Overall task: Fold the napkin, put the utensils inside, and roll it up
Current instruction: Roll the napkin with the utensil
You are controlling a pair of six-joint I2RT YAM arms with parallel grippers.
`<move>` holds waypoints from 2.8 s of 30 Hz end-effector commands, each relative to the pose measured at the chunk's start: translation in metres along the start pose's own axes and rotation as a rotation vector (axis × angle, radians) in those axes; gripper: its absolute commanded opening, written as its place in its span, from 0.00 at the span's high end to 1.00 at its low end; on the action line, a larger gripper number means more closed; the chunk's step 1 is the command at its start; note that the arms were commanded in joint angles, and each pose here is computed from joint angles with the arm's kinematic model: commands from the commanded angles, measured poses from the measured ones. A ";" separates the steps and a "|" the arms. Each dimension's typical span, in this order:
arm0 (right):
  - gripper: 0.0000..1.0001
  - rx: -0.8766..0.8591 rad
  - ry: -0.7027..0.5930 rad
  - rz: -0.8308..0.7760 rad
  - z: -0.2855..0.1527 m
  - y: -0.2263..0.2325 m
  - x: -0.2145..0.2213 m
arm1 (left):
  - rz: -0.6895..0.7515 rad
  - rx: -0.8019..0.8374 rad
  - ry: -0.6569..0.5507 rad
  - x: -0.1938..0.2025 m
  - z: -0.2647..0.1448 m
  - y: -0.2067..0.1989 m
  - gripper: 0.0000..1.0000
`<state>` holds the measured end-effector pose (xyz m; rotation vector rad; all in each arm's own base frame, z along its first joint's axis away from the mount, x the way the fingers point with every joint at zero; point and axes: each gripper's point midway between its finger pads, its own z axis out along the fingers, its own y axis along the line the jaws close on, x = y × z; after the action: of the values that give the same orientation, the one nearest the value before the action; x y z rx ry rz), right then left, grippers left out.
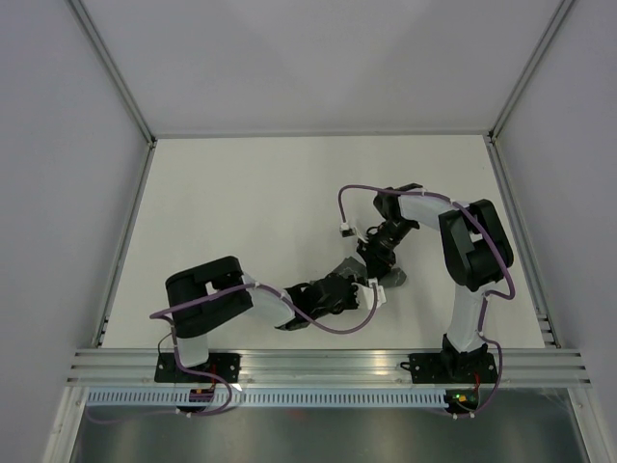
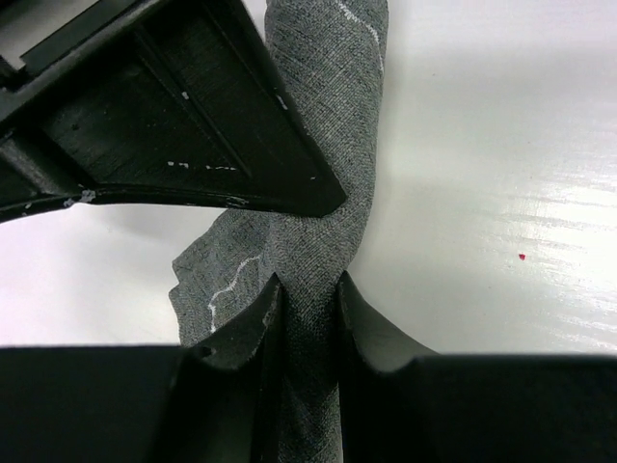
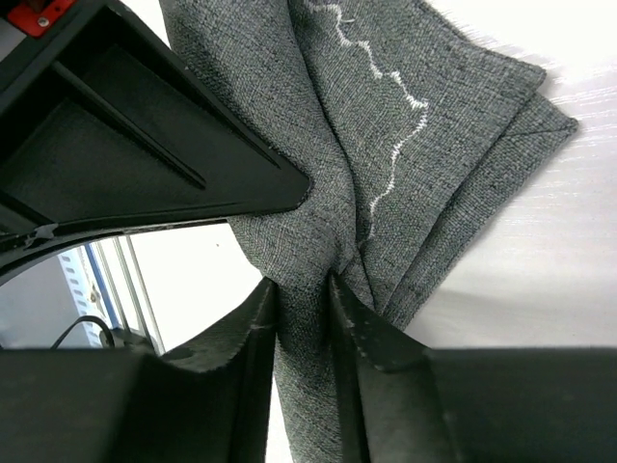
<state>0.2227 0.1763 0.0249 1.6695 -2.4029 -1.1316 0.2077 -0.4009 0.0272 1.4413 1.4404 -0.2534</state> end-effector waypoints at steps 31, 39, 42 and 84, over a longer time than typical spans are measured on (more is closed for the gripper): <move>0.48 0.599 -0.285 -0.504 -0.055 0.008 -0.019 | -0.901 0.680 0.257 0.067 -0.035 -0.067 0.98; 0.47 0.665 -0.197 -0.593 -0.023 0.008 -0.014 | -0.969 0.734 0.332 0.074 -0.033 -0.069 0.98; 0.47 0.661 -0.187 -0.602 -0.018 0.008 -0.013 | -0.990 0.747 0.364 0.077 -0.033 -0.069 0.98; 0.87 0.408 0.057 -0.470 0.024 0.012 0.016 | -1.023 0.107 0.157 0.079 -0.040 0.067 0.31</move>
<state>0.2222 0.1964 0.0233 2.6099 -2.4546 -0.5739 0.2346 -0.3454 0.0303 0.9174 2.1455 -1.0897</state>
